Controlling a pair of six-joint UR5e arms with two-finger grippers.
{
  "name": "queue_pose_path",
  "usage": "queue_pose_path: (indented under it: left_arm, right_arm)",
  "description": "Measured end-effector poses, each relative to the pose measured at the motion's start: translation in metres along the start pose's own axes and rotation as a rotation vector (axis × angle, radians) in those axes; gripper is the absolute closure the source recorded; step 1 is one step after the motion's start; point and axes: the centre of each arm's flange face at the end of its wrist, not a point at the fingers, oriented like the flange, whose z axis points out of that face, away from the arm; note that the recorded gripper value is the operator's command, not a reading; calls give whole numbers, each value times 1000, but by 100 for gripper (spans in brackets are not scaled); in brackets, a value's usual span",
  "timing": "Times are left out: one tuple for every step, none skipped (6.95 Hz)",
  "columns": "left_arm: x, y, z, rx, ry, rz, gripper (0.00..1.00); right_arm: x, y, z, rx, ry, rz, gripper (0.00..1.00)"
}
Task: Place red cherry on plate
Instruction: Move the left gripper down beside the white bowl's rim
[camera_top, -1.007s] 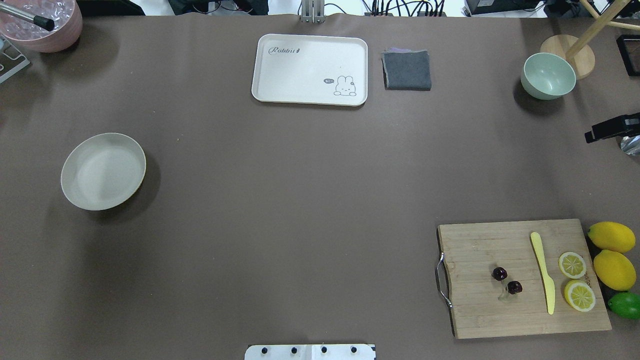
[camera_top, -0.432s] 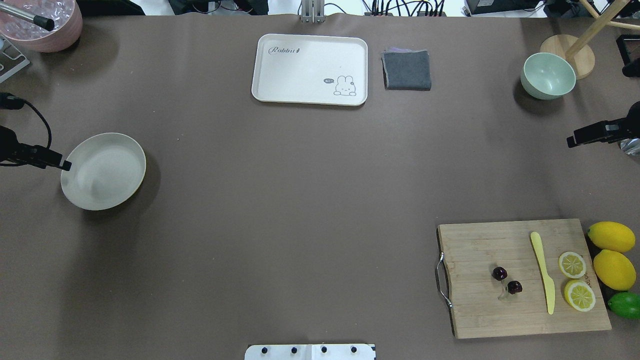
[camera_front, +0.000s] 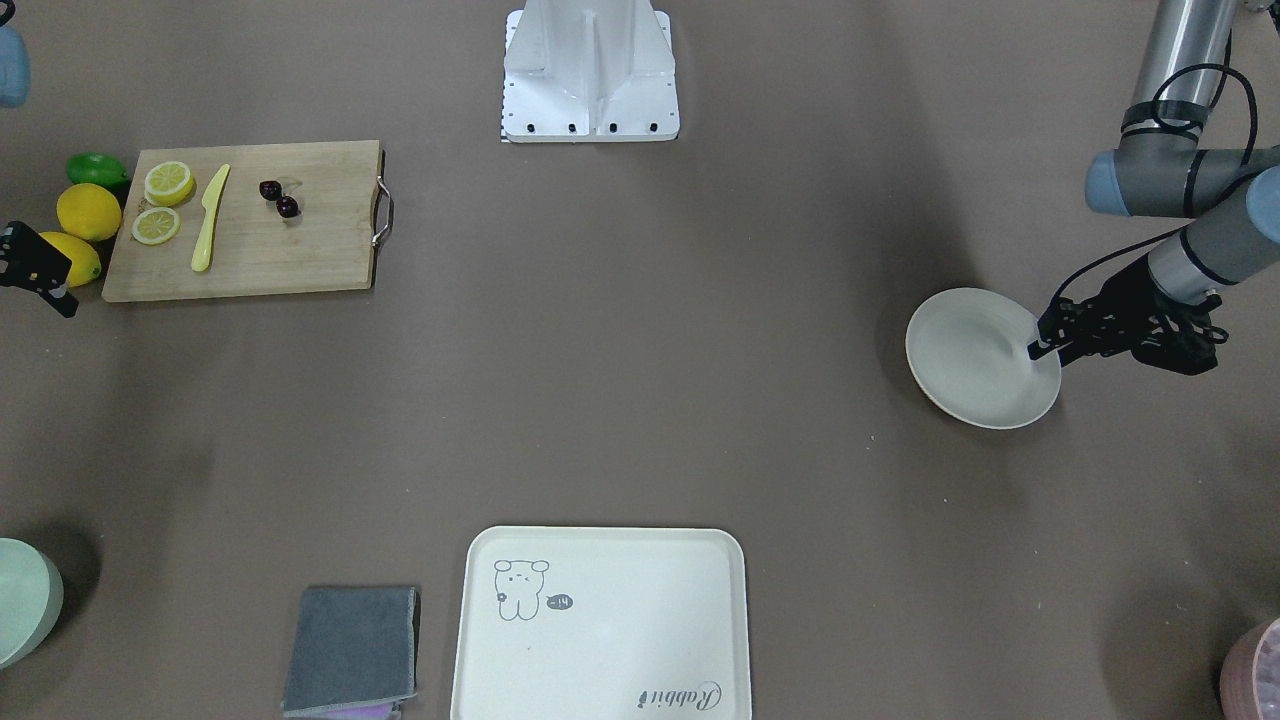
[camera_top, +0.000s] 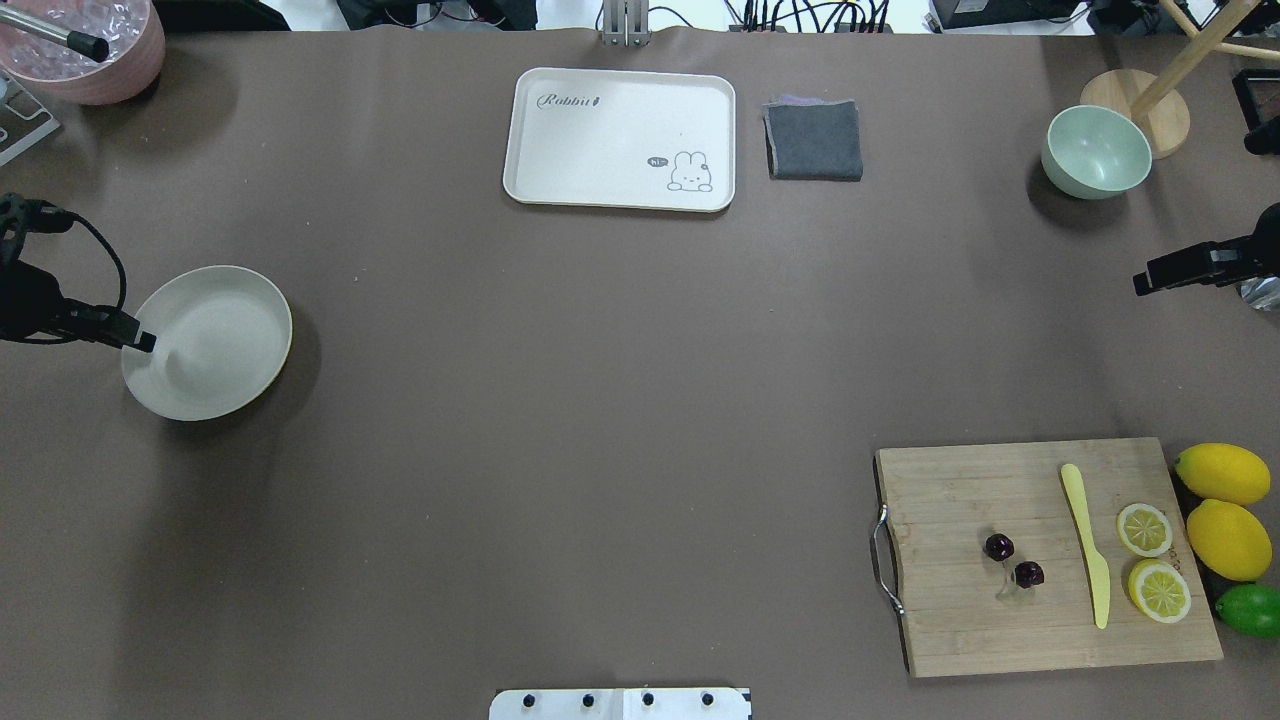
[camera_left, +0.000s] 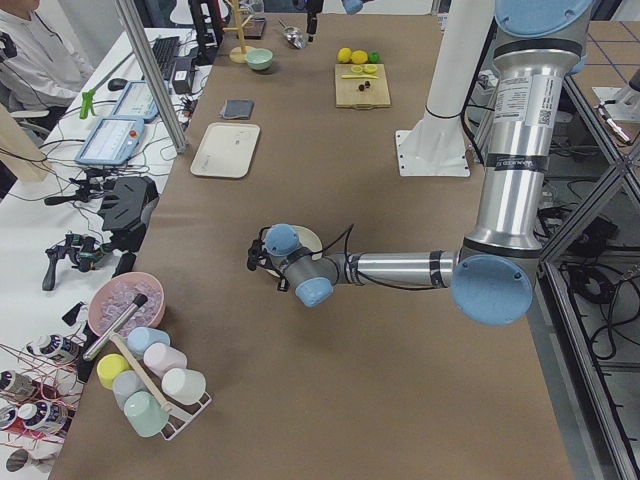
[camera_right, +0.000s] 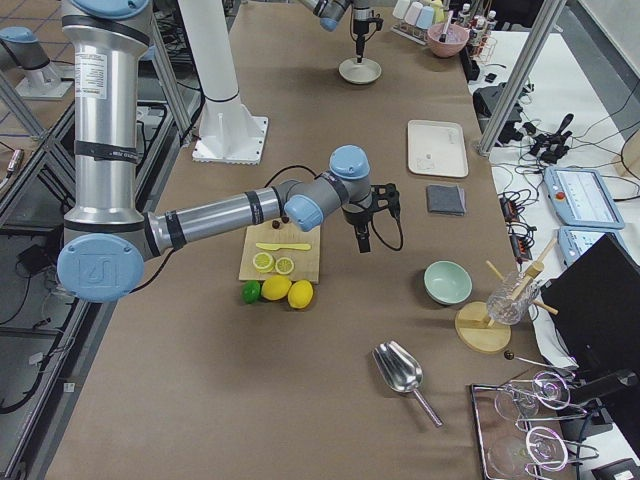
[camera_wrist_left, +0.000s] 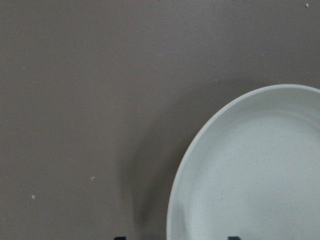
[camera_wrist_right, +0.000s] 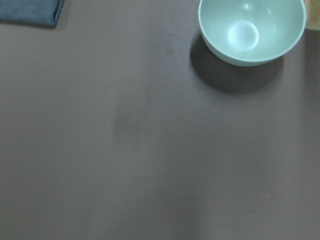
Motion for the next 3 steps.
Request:
queue_pose_path:
  left_arm:
    - [2, 0, -1, 1, 3, 2, 100]
    - [4, 0, -2, 4, 7, 4, 100]
    - [11, -2, -6, 12, 16, -3, 100]
  right_arm:
    - [0, 0, 0, 0, 0, 0, 0]
    - [0, 0, 0, 0, 0, 0, 0]
    - [0, 0, 0, 0, 0, 0, 0]
